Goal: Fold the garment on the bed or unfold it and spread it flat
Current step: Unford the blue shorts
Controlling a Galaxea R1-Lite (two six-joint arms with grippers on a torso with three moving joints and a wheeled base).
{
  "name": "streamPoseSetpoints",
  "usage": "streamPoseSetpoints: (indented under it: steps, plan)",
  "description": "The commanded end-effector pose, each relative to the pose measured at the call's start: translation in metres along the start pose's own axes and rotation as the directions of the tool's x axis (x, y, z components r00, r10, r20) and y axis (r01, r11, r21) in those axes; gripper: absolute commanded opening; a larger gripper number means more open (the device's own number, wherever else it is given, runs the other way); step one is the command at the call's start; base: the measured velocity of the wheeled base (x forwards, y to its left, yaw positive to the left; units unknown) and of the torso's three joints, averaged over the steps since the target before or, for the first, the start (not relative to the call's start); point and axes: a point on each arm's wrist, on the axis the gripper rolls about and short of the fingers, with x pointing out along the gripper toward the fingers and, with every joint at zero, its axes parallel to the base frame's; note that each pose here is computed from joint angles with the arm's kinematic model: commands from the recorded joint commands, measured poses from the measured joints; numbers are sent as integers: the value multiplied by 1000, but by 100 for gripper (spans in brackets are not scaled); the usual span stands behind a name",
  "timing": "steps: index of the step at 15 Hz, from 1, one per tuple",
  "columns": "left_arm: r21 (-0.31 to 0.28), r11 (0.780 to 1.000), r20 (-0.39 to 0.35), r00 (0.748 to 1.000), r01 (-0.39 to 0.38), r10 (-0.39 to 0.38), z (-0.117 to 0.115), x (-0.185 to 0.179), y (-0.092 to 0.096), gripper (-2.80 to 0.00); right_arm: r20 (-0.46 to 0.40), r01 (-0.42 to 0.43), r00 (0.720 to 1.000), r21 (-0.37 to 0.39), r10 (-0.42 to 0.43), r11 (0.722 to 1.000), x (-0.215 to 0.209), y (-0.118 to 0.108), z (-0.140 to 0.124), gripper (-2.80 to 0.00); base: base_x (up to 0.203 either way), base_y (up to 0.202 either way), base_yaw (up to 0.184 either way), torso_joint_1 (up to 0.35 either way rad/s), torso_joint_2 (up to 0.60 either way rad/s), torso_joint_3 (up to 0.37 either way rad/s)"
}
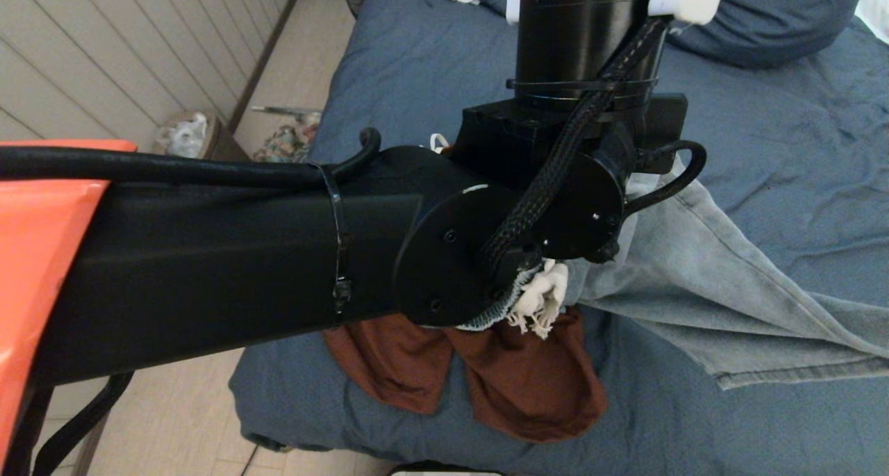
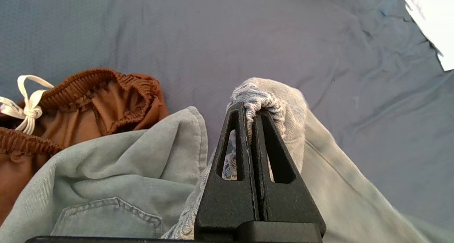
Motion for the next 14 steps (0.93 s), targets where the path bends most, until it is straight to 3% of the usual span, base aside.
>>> streamPoseSetpoints:
  steps: [1,3,7,10,14]
  plan:
    - [0,1000,-1,1000,-3,3,-1,0,0,-280,-20,-17,1000,-30,16,999,-22,4,-17,-280,0,0,0,0,0,0]
    - [0,1000,-1,1000,-1,1,-1,0,0,-280,-90,-37,995,-38,34,999,-31,5,-24,-280,0,0,0,0,0,0]
    - [9,1000,-16,1000,-2,2,-8,3,-2,-280,-326,-21,945,-8,17,1000,-13,4,-24,-280,0,0,0,0,0,0]
    - [19,999,-41,998,48,-48,-17,7,-5,-280,-382,-12,924,-19,4,1000,10,1,-17,-280,0,0,0,0,0,0]
    - [39,998,-76,996,42,-39,-38,18,-5,-280,-428,9,903,-32,-22,999,55,-9,-11,-280,0,0,0,0,0,0]
